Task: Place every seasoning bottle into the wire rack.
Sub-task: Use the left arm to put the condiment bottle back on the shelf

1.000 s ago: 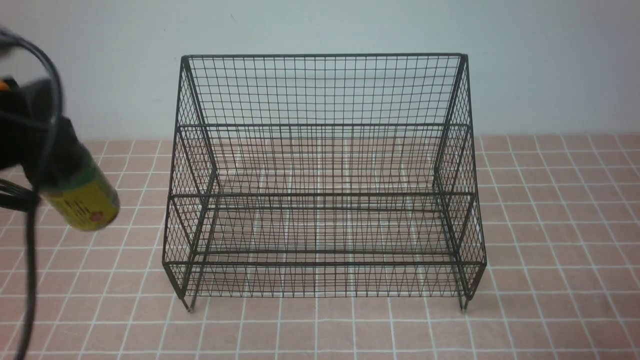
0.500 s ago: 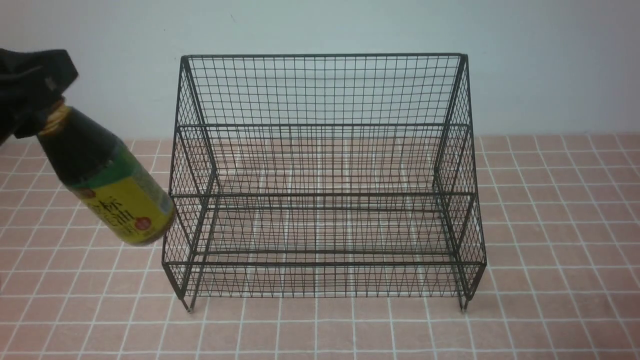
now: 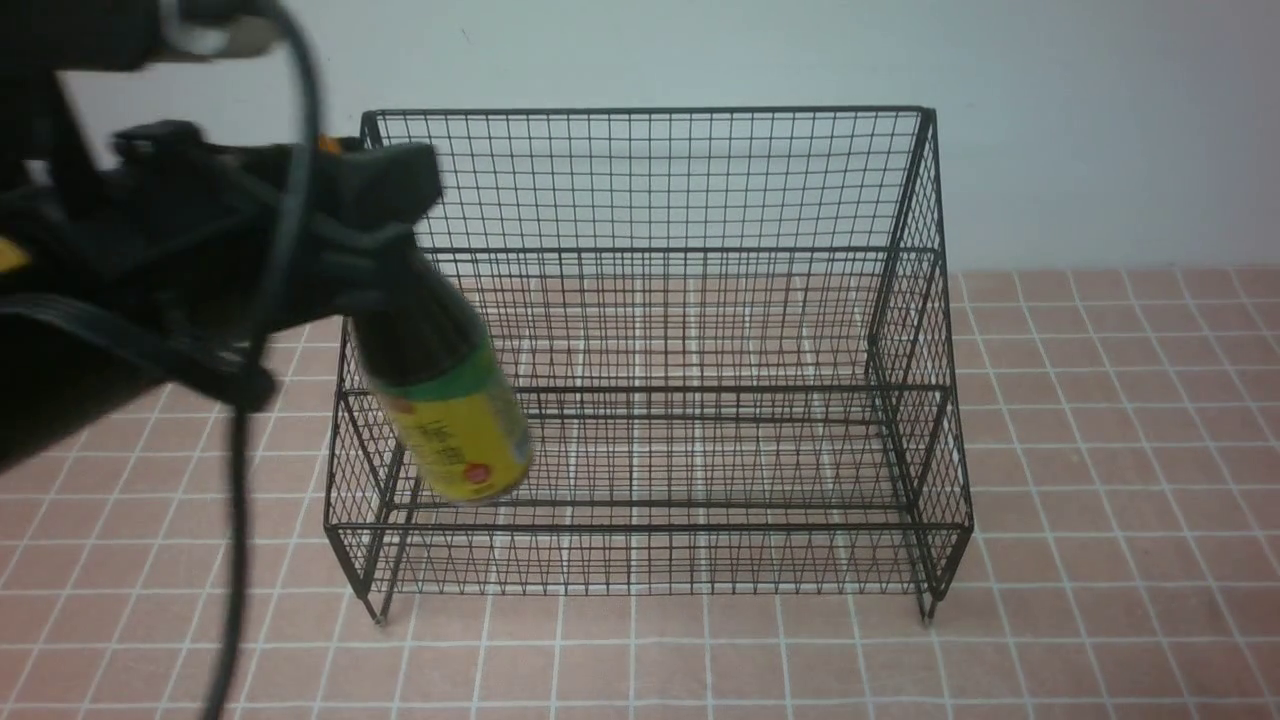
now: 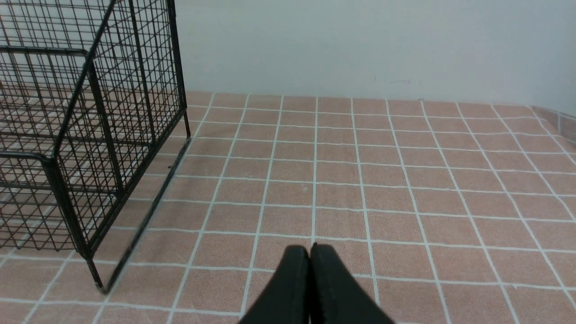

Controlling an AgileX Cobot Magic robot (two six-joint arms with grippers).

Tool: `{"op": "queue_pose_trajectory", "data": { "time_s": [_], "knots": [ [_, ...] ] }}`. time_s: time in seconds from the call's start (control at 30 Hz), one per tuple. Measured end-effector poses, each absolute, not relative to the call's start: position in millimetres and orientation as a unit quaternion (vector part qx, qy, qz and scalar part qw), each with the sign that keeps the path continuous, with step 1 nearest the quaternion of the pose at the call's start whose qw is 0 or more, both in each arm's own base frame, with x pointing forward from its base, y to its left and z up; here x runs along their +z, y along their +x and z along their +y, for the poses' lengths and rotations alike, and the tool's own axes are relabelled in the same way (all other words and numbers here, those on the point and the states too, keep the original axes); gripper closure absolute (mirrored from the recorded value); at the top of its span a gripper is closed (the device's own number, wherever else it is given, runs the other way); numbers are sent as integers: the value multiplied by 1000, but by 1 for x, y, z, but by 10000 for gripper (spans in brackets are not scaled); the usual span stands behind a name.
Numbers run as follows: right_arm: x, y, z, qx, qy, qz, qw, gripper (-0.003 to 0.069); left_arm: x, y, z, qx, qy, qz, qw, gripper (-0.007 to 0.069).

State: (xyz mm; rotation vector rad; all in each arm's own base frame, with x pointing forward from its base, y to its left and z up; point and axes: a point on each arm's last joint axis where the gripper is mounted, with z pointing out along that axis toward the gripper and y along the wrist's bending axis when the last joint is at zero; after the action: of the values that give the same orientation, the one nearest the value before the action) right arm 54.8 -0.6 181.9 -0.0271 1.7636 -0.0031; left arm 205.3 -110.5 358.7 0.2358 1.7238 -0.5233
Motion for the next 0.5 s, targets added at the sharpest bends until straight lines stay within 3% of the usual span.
{"op": "queue_pose_trajectory", "data": {
  "time_s": [0.23,0.5],
  "knots": [
    [182,55,-1,-1,-12,772,636,669,324,233,-144,-194,130,765,601,370],
    [182,55,-1,-1,-12,772,636,669,297,248,-156,-162,156,784,578,370]
  ]
}}
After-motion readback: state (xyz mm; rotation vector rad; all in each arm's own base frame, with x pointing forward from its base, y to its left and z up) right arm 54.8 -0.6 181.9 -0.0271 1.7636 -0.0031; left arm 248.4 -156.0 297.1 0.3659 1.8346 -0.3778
